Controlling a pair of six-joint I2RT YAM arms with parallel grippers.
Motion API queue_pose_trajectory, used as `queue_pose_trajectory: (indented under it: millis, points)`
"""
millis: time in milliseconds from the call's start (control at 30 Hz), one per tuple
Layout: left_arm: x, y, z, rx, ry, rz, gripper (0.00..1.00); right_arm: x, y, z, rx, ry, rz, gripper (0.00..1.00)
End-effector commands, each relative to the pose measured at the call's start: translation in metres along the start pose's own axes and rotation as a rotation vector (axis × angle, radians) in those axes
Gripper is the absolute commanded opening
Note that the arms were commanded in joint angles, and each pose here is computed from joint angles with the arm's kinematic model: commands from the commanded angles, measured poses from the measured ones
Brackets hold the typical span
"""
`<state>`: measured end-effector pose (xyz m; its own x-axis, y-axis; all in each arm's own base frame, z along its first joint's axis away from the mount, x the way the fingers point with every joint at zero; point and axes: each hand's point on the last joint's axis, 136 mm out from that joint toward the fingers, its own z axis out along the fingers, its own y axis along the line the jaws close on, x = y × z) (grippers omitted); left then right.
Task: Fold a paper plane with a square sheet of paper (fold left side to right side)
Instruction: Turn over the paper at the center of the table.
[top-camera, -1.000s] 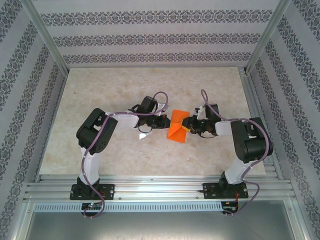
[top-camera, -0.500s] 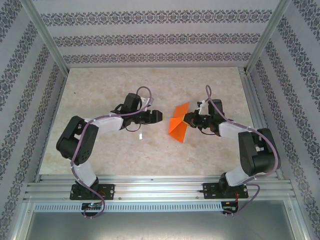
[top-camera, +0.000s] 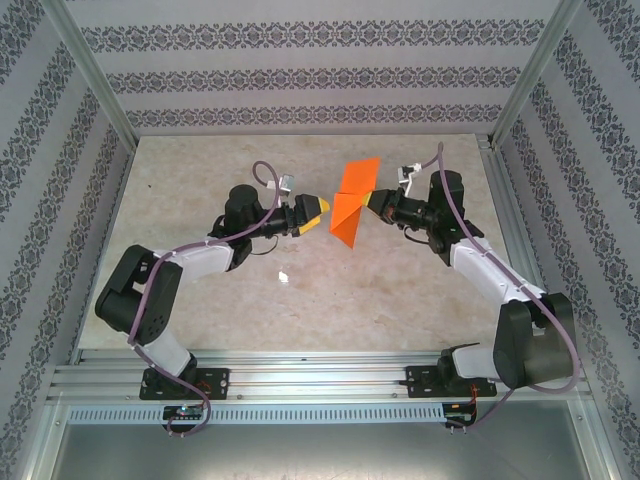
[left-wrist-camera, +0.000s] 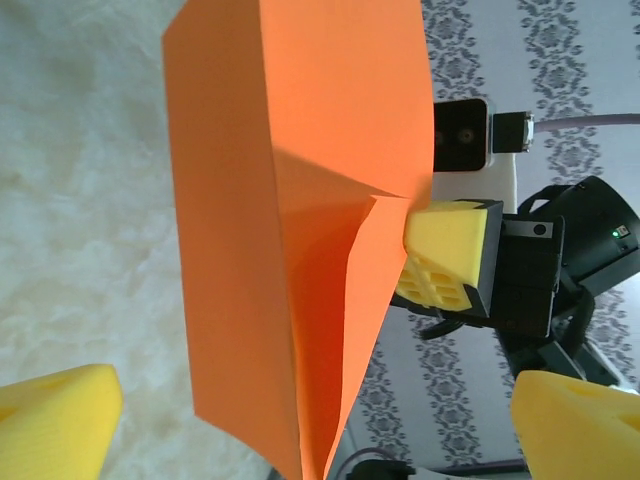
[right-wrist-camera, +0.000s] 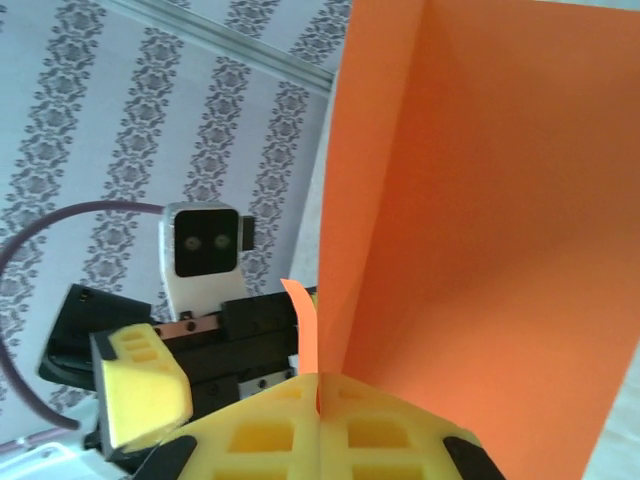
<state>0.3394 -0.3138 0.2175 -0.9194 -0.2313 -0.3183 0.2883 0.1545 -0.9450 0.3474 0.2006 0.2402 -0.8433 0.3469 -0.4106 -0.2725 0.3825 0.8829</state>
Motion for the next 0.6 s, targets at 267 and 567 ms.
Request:
queue_pose_trajectory:
  millis: [267,567]
  points:
    - [0.007,-0.049,0.016,0.183,0.046,0.028,0.55,-0.002,0.033,0.007,-0.104,0.012,-0.005,0.00]
    - [0.010,-0.046,0.013,0.149,0.045,0.039,0.21,0.001,0.018,0.006,-0.072,0.011,0.007,0.00]
